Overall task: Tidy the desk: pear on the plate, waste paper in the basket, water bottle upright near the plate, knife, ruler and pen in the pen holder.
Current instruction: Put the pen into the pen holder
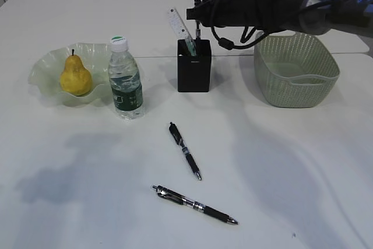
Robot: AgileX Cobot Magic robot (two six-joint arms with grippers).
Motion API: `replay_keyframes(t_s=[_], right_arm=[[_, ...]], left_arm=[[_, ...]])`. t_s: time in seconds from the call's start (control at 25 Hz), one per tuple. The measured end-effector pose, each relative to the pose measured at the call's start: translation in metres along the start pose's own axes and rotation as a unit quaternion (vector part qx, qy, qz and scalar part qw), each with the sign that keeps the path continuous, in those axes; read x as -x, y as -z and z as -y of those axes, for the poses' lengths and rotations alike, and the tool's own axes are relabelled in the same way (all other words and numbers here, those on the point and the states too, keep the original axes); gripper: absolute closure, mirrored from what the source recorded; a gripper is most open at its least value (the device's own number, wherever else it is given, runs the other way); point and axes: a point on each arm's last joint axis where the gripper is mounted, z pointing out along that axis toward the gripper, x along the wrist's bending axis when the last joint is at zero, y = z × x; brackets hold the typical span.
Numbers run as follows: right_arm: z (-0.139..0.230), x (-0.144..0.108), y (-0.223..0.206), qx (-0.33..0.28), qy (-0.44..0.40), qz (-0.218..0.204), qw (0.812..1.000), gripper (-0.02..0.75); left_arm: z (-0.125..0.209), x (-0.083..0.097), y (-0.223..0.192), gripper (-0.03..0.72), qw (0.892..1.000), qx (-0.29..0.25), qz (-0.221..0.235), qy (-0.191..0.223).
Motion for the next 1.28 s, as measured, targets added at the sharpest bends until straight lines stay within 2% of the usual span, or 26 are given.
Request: replay_keyframes(t_s=[0.12, 0.52, 0.68, 0.84, 0.92, 1.28], right_arm=[[0.007, -0.001, -0.003, -0.010, 0.026, -0.013, 1.000, 0.647], [0.020, -0.003, -0.009, -0.027, 0.033, -0.031, 0.999, 0.644], [0.021, -0.003, -0.009, -0.027, 0.033, -0.031, 0.999, 0.583], [0.021, -0.003, -0.009, -0.027, 0.033, -0.032, 0.999, 0.457], [0.021, -0.003, -0.009, -0.027, 0.033, -0.032, 0.999, 0.419], [0.016, -0.005, -0.007, -0.025, 0.035, -0.041, 0.998, 0.393]], left_arm=[[0.000, 0.000, 0.000, 0.214, 1.000, 0.000, 0.000, 0.000], [0.000, 0.000, 0.000, 0.214, 1.000, 0.000, 0.000, 0.000], [0.000, 0.000, 0.000, 0.214, 1.000, 0.000, 0.000, 0.000], [0.000, 0.000, 0.000, 0.214, 1.000, 0.000, 0.000, 0.000], [0.000, 0.000, 0.000, 0.214, 1.000, 0.000, 0.000, 0.000], [0.000, 0.000, 0.000, 0.214, 1.000, 0.000, 0.000, 0.000]])
